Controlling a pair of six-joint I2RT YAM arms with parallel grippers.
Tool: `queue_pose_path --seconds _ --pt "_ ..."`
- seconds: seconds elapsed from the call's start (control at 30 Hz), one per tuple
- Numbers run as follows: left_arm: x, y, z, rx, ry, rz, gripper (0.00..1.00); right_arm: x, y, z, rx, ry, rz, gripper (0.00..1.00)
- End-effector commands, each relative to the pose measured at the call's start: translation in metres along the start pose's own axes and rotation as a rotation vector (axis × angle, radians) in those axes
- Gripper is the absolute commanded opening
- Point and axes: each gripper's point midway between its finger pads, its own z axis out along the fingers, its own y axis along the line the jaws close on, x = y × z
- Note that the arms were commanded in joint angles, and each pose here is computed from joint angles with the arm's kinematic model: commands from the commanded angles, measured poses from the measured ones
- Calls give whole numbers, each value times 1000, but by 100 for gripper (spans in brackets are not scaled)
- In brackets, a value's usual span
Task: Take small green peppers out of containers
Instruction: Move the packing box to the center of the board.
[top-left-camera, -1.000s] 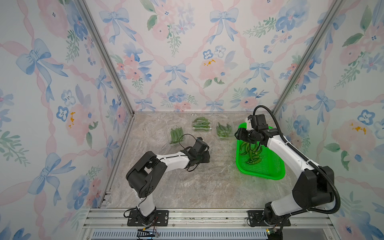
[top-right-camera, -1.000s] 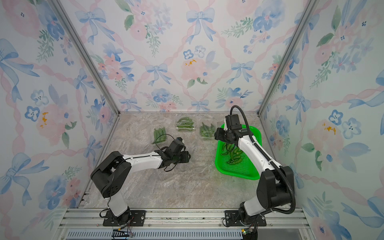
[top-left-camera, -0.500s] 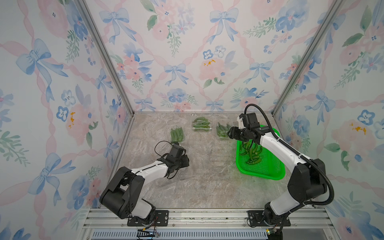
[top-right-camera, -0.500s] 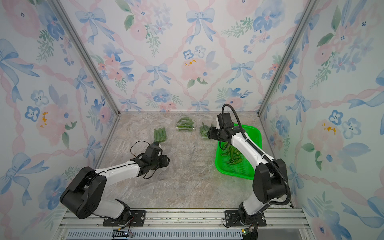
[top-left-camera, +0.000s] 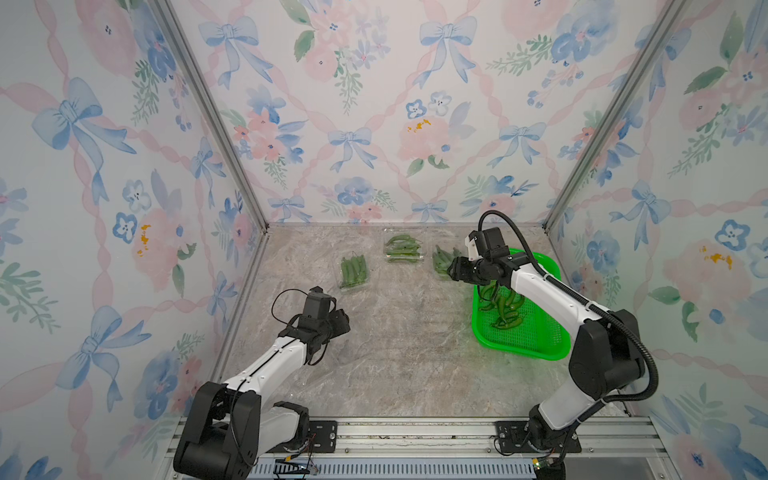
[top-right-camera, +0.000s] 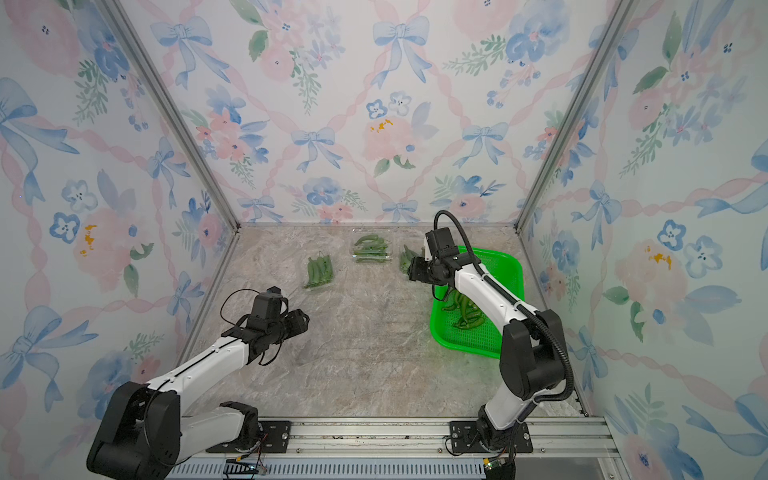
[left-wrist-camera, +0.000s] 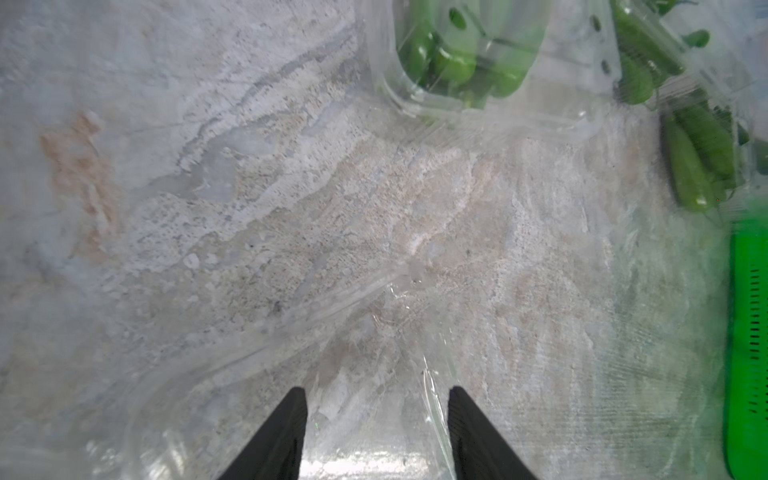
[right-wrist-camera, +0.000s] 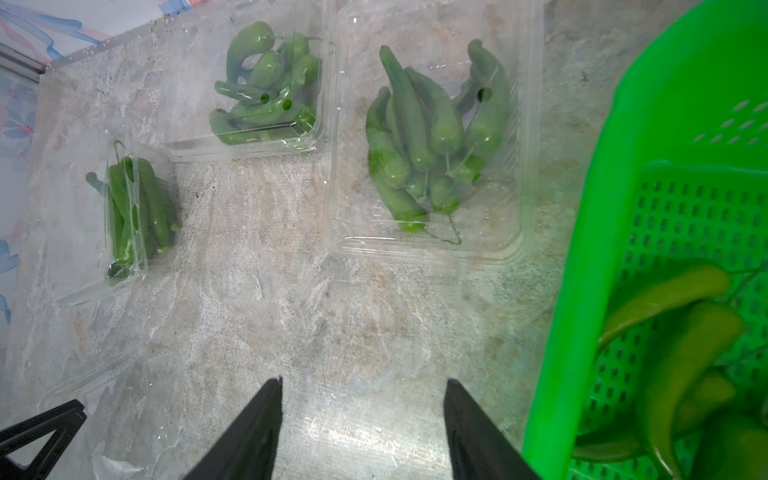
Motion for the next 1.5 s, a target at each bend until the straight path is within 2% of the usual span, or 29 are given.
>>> queue_pose_path --seconds 0.0,0.1,0.2,0.27,0.57,0.73,0.9,1.1,1.27,1.47 --pt "-10 -20 -10 76 2 24 58 -2 25 9 -84 24 -26 63" --pt "-33 -38 -22 128 -51 15 61 -3 54 20 -186 47 -33 63" --pt "-68 -46 -33 102 -147 14 66 -10 85 33 -277 60 -18 63" --pt "-95 -50 -32 72 -191 11 67 -14 103 45 -301 61 1 62" --pt "-180 -46 41 17 -173 -49 63 -28 170 99 -397 28 92 61" --pt "-216 -23 71 -26 -199 -83 65 -26 196 127 -439 54 86 61" --pt "-237 -10 91 -7 -207 -126 65 -23 207 148 -435 75 74 61" --pt "-240 6 119 15 -171 -176 66 -18 217 164 -450 96 83 62" --pt "-242 -3 143 101 -141 -206 64 -12 219 173 -420 123 72 62" --pt "-236 -3 151 109 -133 -221 64 -3 224 181 -441 149 85 62"
